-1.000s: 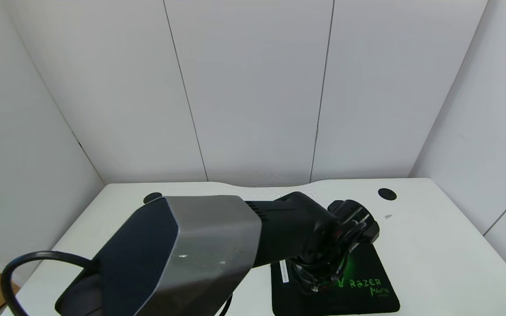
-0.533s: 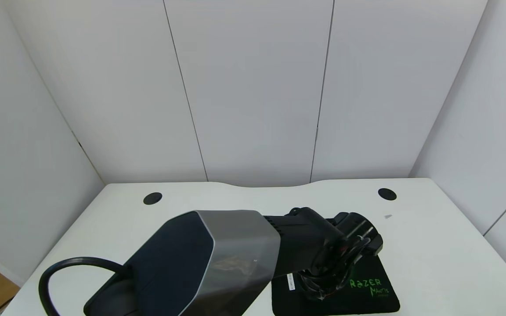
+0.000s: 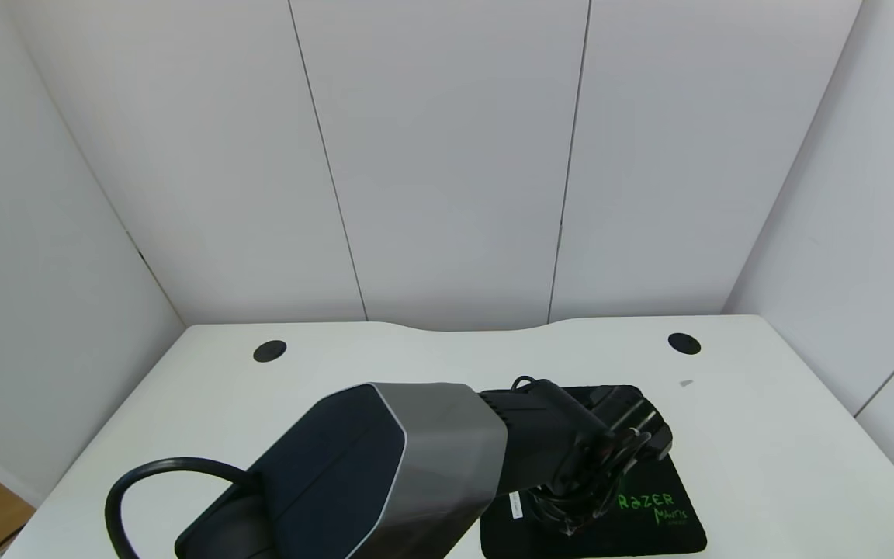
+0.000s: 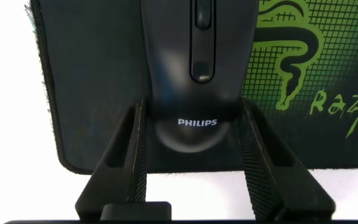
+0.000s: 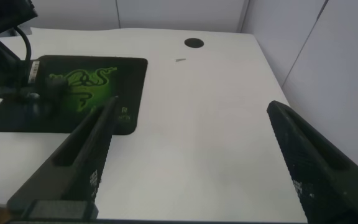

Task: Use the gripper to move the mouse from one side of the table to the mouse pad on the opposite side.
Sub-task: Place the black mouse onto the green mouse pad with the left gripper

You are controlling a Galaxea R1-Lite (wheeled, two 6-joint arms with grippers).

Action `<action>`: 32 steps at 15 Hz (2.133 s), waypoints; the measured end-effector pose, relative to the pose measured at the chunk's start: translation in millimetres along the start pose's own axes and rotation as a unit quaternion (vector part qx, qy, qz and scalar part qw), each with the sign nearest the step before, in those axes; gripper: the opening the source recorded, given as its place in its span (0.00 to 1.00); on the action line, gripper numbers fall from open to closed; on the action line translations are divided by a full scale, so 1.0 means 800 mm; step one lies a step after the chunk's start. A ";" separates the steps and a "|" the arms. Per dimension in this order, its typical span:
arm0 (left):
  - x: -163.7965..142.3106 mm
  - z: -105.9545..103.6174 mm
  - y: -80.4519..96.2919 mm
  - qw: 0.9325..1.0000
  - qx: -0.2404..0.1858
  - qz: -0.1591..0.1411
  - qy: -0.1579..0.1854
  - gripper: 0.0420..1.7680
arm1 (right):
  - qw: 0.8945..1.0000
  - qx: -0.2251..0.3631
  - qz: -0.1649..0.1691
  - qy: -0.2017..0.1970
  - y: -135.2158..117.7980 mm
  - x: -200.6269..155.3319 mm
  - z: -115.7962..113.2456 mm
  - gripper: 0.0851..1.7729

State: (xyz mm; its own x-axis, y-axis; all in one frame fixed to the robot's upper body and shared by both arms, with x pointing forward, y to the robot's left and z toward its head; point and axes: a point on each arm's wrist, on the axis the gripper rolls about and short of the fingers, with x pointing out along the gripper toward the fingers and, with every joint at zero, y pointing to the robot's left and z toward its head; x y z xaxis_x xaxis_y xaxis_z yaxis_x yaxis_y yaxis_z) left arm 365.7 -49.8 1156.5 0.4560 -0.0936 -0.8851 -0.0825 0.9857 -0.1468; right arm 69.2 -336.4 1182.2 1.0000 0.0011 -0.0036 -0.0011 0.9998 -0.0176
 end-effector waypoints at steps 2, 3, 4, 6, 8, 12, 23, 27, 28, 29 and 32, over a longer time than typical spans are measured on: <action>0.002 0.000 0.000 1.000 0.000 0.000 -0.002 0.50 | 1.000 0.000 0.000 0.000 0.000 0.000 0.000 0.96; 0.002 0.000 0.000 1.000 0.000 0.001 -0.002 0.50 | 1.000 0.000 0.000 0.000 0.000 0.000 0.000 0.96; 0.002 0.000 0.000 1.000 0.001 0.001 -0.003 0.50 | 1.000 0.000 0.000 0.000 0.000 0.000 0.000 0.96; 0.003 -0.001 0.000 1.000 0.003 0.002 -0.002 0.50 | 1.000 0.000 0.000 0.000 0.000 0.000 0.000 0.96; 0.003 -0.001 0.000 1.000 0.004 0.004 -0.002 0.61 | 1.000 0.000 0.000 0.000 0.000 0.000 0.000 0.96; 0.002 -0.001 0.000 1.000 0.004 0.003 -0.003 0.76 | 1.000 0.000 0.000 0.000 0.000 0.000 0.000 0.96; 0.001 -0.001 0.000 1.000 0.008 0.003 -0.003 0.92 | 1.000 0.000 0.000 0.000 0.000 0.000 0.000 0.96; -0.005 0.004 0.002 1.000 0.005 0.004 -0.008 0.94 | 1.000 0.000 0.000 0.000 0.000 0.000 0.000 0.96; -0.009 0.010 0.004 1.000 0.001 0.004 -0.016 0.94 | 1.000 0.000 0.000 0.000 0.000 0.000 0.000 0.96; -0.014 0.017 0.006 1.000 -0.005 0.003 -0.023 0.95 | 1.000 0.000 0.000 0.000 0.000 0.000 0.000 0.96; -0.028 0.055 0.027 0.999 -0.026 0.002 -0.040 0.95 | 1.000 0.000 0.000 0.000 0.000 0.000 0.000 0.96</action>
State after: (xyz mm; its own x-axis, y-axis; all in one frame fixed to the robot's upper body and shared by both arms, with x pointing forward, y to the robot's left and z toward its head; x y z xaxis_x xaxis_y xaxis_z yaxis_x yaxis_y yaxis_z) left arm 392.5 -20.2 1192.6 0.5244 -0.0772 -0.8479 -0.1285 0.9773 -0.1684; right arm 69.2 -336.4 1182.2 1.0000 0.0011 -0.0032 -0.0011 0.9998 -0.0176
